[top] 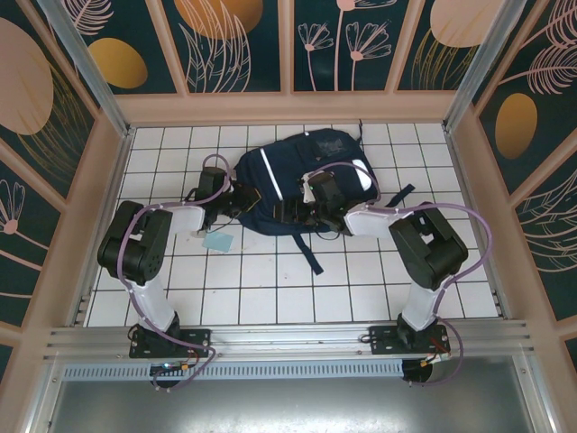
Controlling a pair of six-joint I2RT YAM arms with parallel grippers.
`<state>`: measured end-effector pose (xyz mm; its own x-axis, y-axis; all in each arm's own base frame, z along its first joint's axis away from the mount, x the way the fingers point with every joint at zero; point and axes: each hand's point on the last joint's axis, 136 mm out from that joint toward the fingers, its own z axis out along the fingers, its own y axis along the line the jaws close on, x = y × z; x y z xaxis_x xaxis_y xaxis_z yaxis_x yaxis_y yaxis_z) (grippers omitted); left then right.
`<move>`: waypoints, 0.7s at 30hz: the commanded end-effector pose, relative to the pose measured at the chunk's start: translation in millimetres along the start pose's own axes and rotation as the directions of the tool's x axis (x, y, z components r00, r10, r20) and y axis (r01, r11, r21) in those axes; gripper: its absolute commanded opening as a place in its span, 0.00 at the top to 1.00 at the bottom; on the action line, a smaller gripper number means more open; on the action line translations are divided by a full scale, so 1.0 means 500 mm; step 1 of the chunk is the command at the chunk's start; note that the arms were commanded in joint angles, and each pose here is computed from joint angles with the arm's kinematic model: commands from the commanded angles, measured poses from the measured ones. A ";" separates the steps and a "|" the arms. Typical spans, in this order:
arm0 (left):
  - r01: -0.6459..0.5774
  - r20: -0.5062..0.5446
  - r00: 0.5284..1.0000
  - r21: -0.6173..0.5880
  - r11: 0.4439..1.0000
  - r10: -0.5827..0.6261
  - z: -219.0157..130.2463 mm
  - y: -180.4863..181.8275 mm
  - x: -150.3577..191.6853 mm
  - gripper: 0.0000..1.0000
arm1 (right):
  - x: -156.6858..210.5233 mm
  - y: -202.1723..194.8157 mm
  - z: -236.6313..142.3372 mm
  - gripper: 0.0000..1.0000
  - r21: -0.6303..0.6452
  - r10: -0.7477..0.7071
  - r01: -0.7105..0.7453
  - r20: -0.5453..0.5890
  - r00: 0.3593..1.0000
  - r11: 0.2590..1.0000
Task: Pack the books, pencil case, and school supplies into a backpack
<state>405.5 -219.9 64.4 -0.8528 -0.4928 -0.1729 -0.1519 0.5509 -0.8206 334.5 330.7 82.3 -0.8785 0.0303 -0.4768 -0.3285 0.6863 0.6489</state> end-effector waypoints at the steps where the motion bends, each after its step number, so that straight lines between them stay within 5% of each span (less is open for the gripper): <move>1: -0.003 -0.100 0.995 0.044 0.999 0.007 0.033 -0.032 0.060 0.81 | -0.001 0.168 -0.032 0.16 -0.337 -0.006 -0.004 -0.029 1.000 0.942; 9: -0.014 -0.063 0.998 0.067 0.998 0.018 0.031 -0.058 0.049 0.77 | -0.001 0.243 -0.081 0.17 -0.491 0.035 -0.051 -0.042 0.999 0.870; 17: -0.053 -0.073 0.996 0.048 0.997 0.056 0.027 -0.067 0.045 0.60 | -0.016 0.196 -0.091 0.19 -0.366 -0.006 0.005 -0.001 1.000 0.931; 21: -0.174 -0.051 0.984 -0.032 0.984 0.172 0.006 -0.077 0.025 0.60 | -0.058 0.142 -0.138 0.19 -0.140 -0.044 0.056 0.084 0.995 0.989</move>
<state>396.8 -252.0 73.8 -0.8933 -0.4111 -0.1819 -0.0992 0.5748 -0.8122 295.3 354.5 158.1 -0.8952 0.0330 -0.4445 -0.3836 0.4506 0.8061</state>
